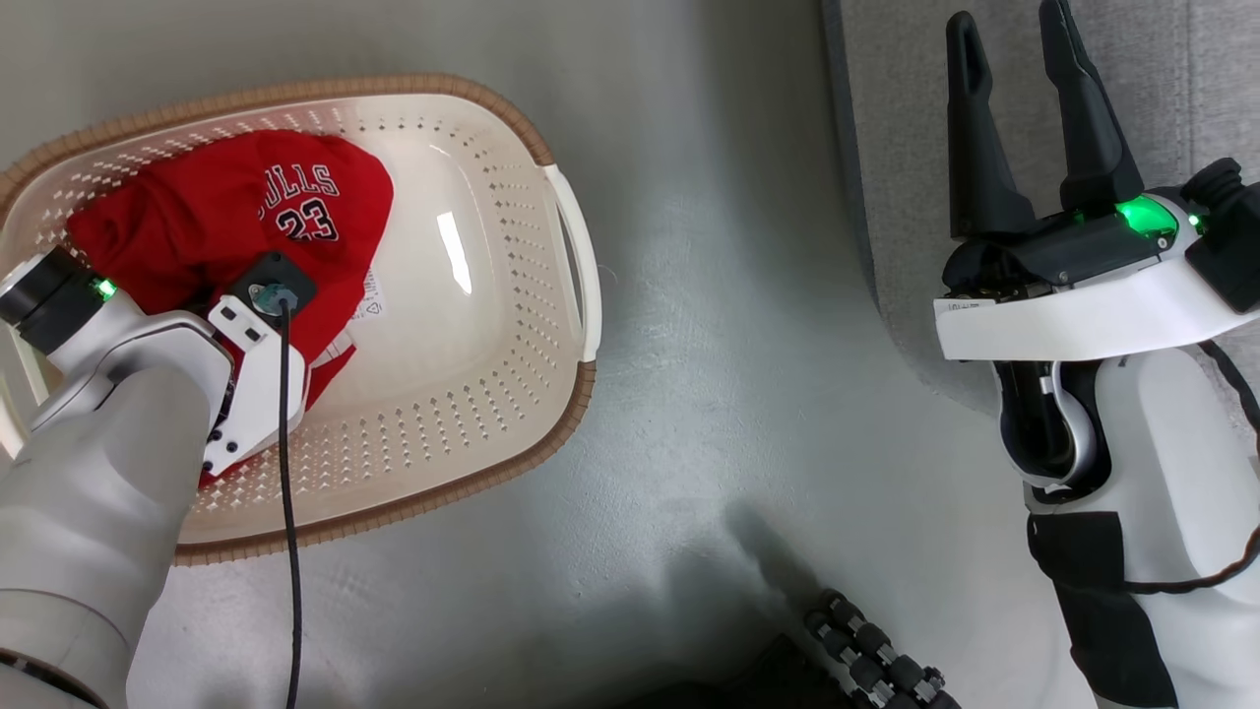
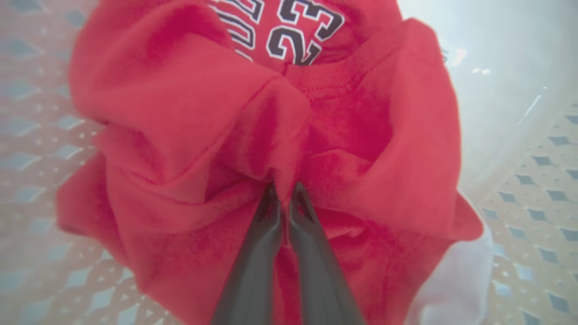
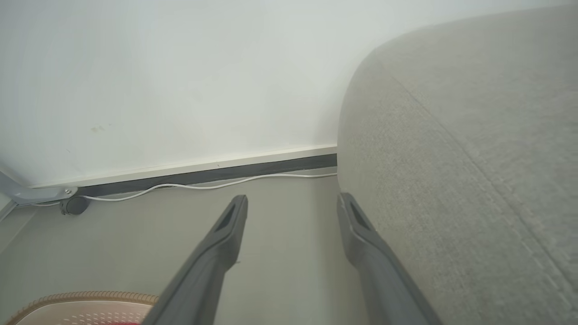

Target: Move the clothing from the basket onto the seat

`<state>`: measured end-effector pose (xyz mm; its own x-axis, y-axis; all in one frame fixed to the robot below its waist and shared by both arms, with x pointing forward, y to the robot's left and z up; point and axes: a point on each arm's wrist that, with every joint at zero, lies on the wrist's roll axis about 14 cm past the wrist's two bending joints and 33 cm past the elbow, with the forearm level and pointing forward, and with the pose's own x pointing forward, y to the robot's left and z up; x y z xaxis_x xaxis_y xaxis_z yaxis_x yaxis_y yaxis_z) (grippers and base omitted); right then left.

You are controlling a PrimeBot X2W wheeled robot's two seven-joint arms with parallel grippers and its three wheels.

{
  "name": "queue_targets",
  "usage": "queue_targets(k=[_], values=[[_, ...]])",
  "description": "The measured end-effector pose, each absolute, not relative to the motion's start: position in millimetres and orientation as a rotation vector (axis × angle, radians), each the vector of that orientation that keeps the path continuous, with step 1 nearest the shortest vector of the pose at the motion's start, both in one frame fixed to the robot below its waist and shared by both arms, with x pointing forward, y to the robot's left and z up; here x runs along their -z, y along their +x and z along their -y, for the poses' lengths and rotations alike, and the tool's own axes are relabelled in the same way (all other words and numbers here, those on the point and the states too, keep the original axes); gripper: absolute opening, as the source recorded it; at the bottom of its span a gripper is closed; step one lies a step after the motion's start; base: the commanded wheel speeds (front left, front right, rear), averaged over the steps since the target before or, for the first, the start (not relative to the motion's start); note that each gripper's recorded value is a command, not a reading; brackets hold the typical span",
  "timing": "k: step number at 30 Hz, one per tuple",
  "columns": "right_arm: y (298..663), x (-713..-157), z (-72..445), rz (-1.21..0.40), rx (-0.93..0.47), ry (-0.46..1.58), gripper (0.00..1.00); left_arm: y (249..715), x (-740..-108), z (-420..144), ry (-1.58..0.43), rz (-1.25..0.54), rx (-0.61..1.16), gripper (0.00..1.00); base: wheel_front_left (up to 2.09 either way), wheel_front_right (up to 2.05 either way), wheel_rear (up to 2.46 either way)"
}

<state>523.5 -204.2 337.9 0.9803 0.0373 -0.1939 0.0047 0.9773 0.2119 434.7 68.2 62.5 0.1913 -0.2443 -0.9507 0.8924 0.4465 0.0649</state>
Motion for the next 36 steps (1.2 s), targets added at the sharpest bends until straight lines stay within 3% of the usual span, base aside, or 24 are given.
queue_targets(k=[14, 36], values=[[523, -390, 208, -0.109, -0.011, 0.215, 1.0, 426, -116, -46, 0.639, -1.003, 0.922, 0.0, 0.0, 0.0, 0.0], [479, -461, 186, -0.027, -0.055, 0.197, 1.0, 406, -251, -17, 0.302, -0.754, 0.768, 0.0, 0.0, 0.0, 0.0]])
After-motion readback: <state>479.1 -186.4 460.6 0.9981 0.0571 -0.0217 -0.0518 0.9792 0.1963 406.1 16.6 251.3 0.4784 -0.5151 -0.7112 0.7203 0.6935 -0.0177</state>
